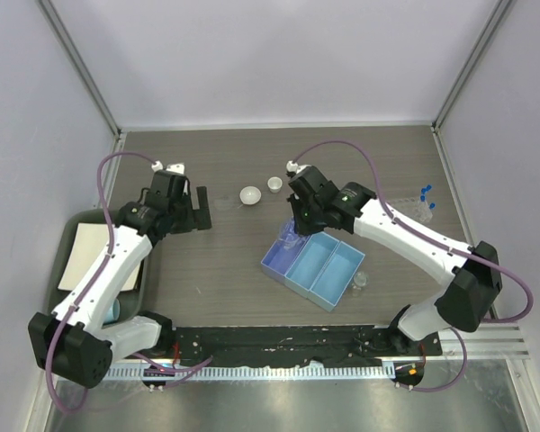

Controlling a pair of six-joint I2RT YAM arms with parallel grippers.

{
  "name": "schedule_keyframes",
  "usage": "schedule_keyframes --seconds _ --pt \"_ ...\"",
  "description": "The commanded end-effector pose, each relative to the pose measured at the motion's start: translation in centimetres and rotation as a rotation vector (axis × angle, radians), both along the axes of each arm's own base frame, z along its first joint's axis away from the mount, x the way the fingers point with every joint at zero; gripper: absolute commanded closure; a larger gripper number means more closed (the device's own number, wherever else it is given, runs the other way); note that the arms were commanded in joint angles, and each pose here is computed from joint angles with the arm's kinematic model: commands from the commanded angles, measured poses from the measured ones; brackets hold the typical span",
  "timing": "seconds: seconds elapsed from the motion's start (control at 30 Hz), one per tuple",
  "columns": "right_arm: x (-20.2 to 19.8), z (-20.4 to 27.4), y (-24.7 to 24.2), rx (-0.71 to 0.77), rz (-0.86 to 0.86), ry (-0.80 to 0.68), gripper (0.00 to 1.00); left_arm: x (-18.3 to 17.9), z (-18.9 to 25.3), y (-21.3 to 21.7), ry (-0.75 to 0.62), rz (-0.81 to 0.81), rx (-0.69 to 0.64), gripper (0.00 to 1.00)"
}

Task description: Organize the chemistry lab equipment

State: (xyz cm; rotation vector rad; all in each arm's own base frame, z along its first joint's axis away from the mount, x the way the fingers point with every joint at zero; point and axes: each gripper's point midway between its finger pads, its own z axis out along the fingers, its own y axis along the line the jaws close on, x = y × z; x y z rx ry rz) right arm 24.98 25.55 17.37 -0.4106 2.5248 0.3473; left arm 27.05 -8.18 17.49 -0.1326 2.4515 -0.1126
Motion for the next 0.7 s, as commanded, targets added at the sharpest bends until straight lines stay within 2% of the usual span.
schedule_keyframes --seconds 0.0,0.17,0.53,0.67 --pt "-0.6 -0.8 1.2 0.006 0.03 0.015 0.99 1.0 0.4 -0.4 -0.066 -0.028 -0.062 0.0" --pt "-1.1 -3.3 2.2 -0.058 0.066 0.05 0.99 1.3 0.4 -0.9 -0.077 -0.038 -0.126 0.0" --pt "-2.0 -7.6 1.9 -0.142 0.139 0.113 0.99 1.1 -0.7 -0.7 -0.062 -0.034 -0.132 0.0" --pt "-2.0 -9.3 2.6 -0.127 0.174 0.113 0.99 1.0 -0.9 -0.8 -0.052 -0.038 -0.139 0.0"
